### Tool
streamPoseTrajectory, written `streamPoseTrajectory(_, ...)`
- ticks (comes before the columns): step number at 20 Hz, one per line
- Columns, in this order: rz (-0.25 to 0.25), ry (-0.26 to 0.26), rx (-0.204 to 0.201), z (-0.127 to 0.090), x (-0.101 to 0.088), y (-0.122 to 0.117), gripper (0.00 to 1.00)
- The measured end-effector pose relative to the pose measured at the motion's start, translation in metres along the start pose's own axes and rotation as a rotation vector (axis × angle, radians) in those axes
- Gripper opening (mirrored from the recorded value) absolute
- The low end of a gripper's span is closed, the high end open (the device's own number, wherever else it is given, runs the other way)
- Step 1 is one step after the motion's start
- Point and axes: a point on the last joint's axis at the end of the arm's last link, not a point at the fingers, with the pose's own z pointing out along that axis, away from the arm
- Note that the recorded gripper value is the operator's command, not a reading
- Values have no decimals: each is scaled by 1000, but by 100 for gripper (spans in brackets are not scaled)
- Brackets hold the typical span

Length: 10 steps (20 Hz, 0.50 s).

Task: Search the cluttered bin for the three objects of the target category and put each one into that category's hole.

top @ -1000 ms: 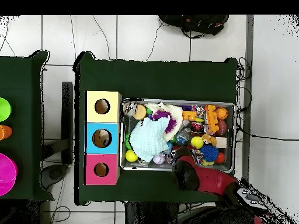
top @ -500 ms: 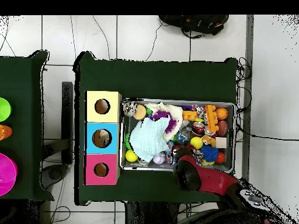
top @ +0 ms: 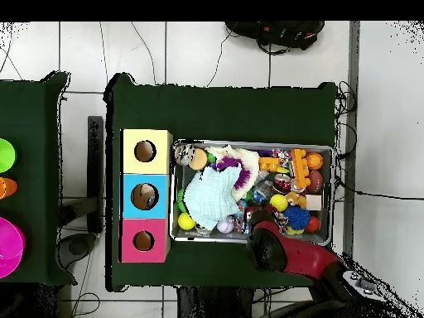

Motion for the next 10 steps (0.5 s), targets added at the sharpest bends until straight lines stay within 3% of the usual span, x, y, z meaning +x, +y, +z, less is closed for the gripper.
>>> streamPoseTrajectory(6, 30, 35, 1, -12, -1, 1, 0)
streamPoseTrajectory(8, 52, 85, -4, -20, -2, 3, 0)
streamPoseTrajectory(9, 73, 150, -13, -28, -5, 5, 0)
streamPoseTrajectory(10, 80, 181, -18, -32, -7, 6, 0)
